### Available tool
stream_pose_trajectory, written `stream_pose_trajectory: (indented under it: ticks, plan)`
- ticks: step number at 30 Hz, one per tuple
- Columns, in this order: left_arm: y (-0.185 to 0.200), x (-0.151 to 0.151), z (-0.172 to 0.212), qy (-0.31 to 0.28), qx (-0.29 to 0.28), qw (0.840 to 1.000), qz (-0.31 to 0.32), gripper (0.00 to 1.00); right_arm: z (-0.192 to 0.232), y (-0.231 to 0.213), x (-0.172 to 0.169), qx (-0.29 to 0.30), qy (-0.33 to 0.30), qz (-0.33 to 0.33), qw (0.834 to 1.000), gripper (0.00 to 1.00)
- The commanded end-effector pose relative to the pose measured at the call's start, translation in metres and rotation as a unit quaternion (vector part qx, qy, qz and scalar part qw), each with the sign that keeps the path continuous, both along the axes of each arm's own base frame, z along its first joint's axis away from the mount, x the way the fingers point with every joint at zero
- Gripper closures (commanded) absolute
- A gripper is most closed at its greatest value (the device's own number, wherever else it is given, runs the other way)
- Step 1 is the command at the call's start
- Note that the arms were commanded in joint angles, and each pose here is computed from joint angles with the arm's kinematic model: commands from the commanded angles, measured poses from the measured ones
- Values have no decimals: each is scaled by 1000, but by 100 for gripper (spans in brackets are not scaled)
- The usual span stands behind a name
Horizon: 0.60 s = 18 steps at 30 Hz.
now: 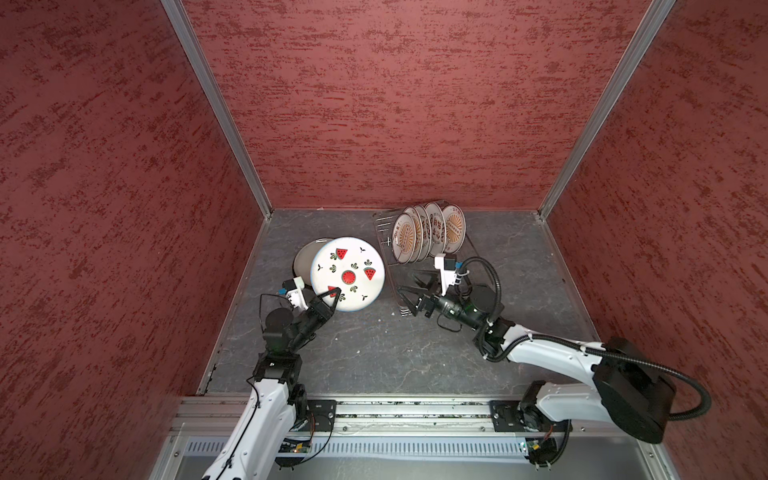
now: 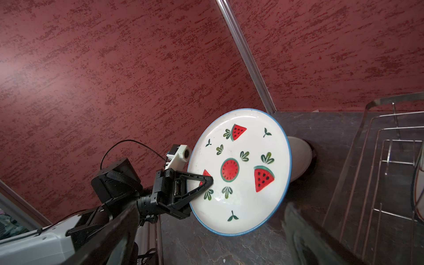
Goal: Unload the plates from the dish rack
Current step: 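Open the right gripper and withdraw while the left gripper carries the plate toward the stack, then lower the watermelon plate onto the white plate stack with the left gripper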
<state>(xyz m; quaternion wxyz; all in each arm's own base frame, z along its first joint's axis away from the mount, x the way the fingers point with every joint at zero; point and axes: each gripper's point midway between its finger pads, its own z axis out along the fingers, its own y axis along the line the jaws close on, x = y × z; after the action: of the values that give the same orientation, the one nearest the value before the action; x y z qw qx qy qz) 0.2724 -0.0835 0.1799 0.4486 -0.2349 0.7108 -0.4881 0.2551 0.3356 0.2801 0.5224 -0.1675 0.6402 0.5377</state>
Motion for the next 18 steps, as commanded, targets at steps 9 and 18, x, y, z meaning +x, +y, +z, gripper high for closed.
stream_pose_trajectory:
  ticks: [9, 18]
  plan:
    - [60, 26, 28, -33, -54, 991, 116, 100, -37, 57, 26, -120, -10, -22, 992, 1]
    - [83, 38, 6, 16, -36, 986, 160, 100, -58, 91, 42, -134, -6, 2, 991, 2]
